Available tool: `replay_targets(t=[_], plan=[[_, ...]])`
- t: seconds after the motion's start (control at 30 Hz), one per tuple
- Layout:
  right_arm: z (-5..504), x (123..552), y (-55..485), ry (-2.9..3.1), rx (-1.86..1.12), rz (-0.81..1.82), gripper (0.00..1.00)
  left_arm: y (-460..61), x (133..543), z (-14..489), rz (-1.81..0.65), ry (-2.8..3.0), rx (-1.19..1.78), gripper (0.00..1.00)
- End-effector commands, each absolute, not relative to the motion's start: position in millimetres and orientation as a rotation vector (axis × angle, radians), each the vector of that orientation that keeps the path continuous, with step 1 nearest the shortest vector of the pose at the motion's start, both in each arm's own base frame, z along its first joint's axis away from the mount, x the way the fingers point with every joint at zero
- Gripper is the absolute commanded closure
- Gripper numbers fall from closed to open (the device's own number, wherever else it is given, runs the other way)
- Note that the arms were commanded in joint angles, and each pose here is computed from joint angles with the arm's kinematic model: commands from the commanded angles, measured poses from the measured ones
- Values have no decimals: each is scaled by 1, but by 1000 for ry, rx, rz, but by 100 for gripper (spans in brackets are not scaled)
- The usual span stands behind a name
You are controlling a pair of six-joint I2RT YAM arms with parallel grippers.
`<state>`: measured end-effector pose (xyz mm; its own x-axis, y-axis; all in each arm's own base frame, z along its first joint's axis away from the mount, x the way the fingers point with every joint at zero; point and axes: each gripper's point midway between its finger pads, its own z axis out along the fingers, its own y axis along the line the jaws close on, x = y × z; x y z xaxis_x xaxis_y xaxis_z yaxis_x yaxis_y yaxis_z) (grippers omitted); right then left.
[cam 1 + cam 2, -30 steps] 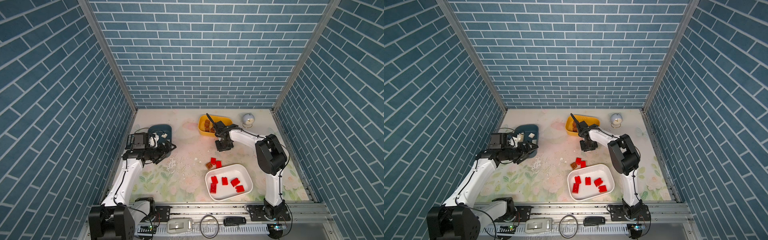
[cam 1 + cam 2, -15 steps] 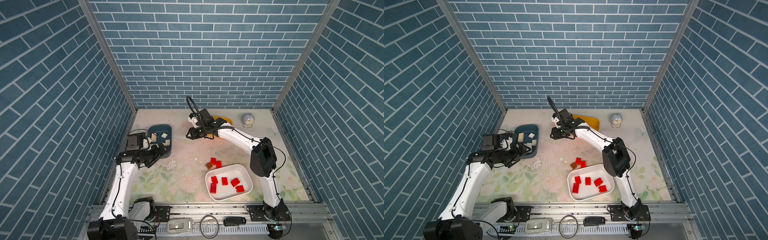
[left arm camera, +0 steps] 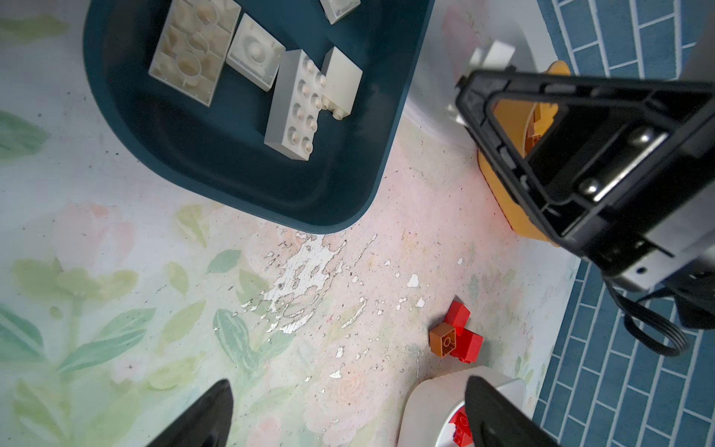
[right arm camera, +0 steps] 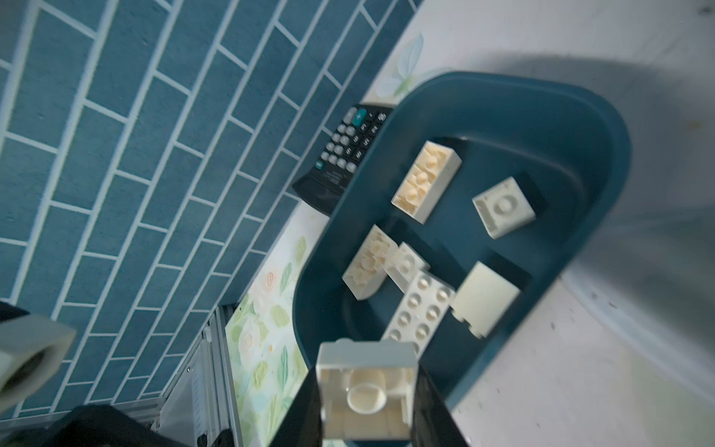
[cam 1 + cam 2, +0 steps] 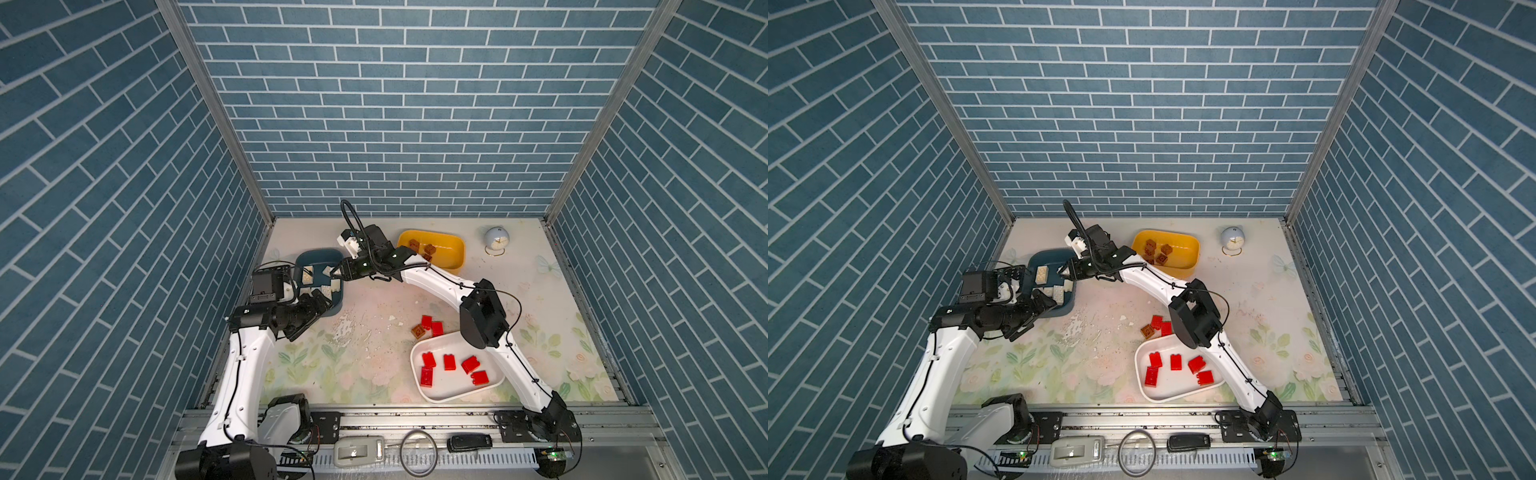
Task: Sort the legos into containers by color
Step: Place the lego in the container, then pick up the lego from the center of the table.
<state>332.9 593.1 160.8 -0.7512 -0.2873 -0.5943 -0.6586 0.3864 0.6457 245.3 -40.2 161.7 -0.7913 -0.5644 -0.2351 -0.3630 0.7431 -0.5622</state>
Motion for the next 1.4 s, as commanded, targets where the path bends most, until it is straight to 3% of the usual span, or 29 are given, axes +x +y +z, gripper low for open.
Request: replay_targets(t=[0.0, 0.13, 0.23, 0.57, 0.93, 1.13, 1.37], plan=[[163, 341, 610, 2227, -756, 1335, 67, -38, 247, 169, -699, 2534, -700, 5], [157, 342, 608, 2236, -770, 1291, 35, -39, 247, 169, -705, 2531, -692, 5], [170, 344, 596, 2237, -792, 1237, 28, -41, 247, 166, -722, 2531, -691, 5], [171, 304, 494, 2418, -1020, 931, 27, -48, 248, 166, -781, 2519, -672, 5], [133, 256, 314, 2865, -890, 284, 28, -52, 249, 159, -827, 2521, -677, 5], [115, 239, 301, 2863, -939, 305, 33, -54, 251, 155, -843, 2522, -680, 5], [89, 234, 324, 2840, -1024, 379, 42, -55, 254, 151, -855, 2533, -679, 5]])
